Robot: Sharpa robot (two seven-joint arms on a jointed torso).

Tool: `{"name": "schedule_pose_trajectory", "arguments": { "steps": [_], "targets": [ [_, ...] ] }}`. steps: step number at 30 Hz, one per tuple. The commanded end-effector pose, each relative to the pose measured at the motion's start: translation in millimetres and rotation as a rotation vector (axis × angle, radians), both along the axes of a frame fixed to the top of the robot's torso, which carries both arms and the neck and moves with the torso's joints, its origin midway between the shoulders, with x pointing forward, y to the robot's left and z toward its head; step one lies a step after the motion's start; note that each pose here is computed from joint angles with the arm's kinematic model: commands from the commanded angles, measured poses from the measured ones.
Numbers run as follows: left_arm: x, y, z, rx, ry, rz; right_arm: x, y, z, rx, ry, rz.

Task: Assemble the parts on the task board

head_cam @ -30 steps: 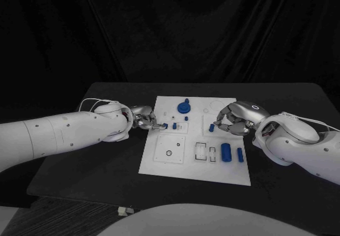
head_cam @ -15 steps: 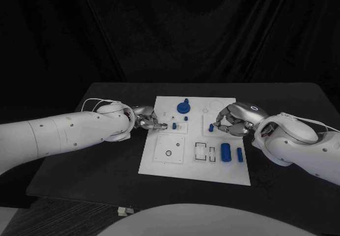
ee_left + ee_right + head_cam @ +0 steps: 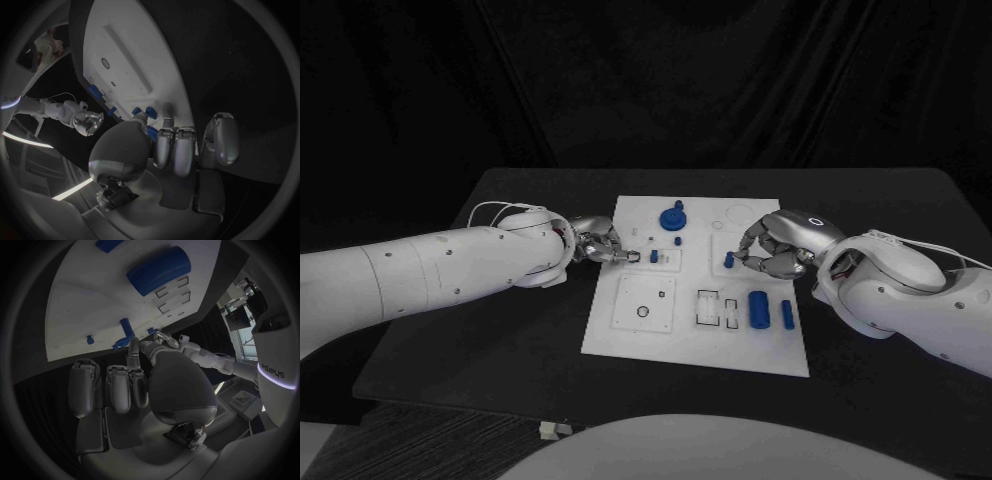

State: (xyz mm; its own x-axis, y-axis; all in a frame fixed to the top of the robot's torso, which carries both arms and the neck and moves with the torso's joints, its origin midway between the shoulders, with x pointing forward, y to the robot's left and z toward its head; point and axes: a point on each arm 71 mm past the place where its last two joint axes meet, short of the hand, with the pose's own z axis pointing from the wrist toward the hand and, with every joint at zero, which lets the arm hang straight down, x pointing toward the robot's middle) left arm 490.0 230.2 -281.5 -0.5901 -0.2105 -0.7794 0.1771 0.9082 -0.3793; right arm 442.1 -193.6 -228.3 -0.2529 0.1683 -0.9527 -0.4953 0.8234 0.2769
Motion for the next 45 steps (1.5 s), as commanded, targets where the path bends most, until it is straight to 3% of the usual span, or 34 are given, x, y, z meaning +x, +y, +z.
{"name": "schedule_pose_trajectory", "arguments": {
  "steps": [1,20,45],
  "targets": [
    [-4.8,-2.6,-8.8,-0.006,0.058,-0.015,-0.1,-0.9,-2.4,-0.014,0.014,-0.010],
    [-4.5,-0.3,-13.0,-0.004,0.090,-0.040,-0.7,-1.0,-6.5,-0.026,0.032,-0.011],
    [-5.9,1.4,-14.6,-0.097,0.164,-0.113,-0.7,-1.5,-9.1,-0.039,0.048,-0.010]
  ]
}}
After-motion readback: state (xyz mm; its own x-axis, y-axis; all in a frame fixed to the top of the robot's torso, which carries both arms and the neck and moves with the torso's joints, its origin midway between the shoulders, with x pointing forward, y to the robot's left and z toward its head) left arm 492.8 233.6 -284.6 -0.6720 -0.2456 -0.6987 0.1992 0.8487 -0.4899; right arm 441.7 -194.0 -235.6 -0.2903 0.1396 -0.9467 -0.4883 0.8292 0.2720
